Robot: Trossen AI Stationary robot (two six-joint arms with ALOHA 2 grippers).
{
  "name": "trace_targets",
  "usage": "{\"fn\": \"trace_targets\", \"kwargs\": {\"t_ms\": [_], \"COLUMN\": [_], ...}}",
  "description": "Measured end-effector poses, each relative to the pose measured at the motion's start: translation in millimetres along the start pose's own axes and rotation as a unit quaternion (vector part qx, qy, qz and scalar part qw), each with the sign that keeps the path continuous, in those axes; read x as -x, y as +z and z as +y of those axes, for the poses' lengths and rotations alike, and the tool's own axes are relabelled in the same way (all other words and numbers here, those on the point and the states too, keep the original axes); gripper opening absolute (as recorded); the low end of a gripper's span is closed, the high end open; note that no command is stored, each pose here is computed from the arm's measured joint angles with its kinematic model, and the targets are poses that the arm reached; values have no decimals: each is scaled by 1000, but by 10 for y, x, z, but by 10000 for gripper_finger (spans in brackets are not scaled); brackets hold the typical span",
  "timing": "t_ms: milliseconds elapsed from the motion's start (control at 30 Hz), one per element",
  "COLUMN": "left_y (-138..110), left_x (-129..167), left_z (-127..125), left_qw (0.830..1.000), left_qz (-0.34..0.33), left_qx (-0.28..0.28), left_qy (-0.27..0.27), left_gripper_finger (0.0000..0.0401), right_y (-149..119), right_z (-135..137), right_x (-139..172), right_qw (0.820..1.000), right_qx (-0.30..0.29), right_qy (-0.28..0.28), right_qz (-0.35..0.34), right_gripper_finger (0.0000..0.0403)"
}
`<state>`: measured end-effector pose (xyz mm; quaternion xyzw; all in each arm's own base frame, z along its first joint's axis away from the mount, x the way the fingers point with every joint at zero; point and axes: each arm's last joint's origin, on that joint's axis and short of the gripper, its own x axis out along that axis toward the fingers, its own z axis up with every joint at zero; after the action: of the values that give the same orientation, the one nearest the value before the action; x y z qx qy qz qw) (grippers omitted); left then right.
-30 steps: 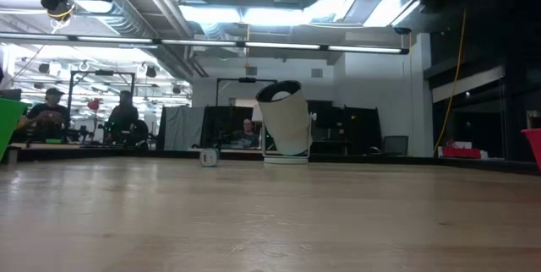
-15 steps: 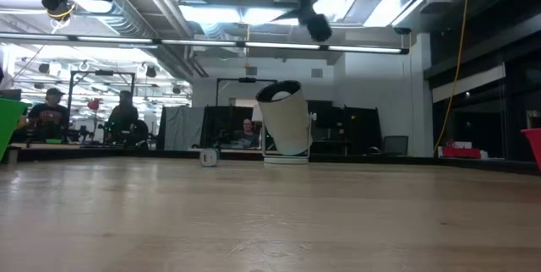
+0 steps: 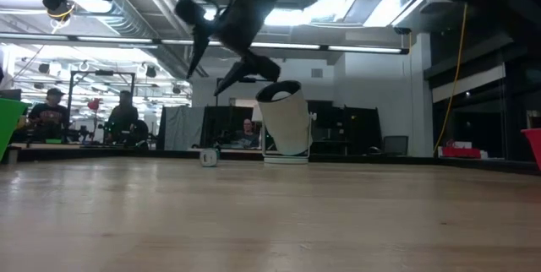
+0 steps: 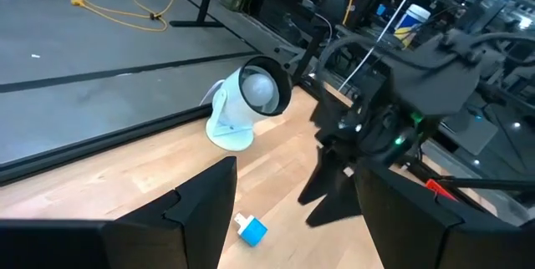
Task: Pick & Place Office items
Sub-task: Put the light blue charger adapter into the red bin
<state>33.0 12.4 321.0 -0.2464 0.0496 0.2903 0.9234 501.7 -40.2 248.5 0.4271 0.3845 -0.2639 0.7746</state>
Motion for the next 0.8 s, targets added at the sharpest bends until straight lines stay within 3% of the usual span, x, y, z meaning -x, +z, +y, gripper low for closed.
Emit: {"fn": "trace_targets", "kwargs": {"t_ms": [133,400,667,800], "left_y": [-2,-25,-25,-27], "left_x": [0,1,1,1], "left_z": [-3,12,10,9], "left_qw": [1000,1000,1000,1000], "left_qz": [4,17,19,20], "left_qx": [-1,-4,-2,-2], "left_qy": [-5,-4,-6,-8], "left_gripper_finger": [239,239,239,239], "right_y": [85,95,222,165], "right_z": [36,-250,-284,-324], "right_x": [-159,-364,-385,-579], "right_qw": [1000,994,996,996], "right_qx": [18,7,-6,-11], "right_qy": [-21,-105,-86,-83], "right_qz": [9,40,23,43], "right_gripper_finger": [245,245,245,245]}}
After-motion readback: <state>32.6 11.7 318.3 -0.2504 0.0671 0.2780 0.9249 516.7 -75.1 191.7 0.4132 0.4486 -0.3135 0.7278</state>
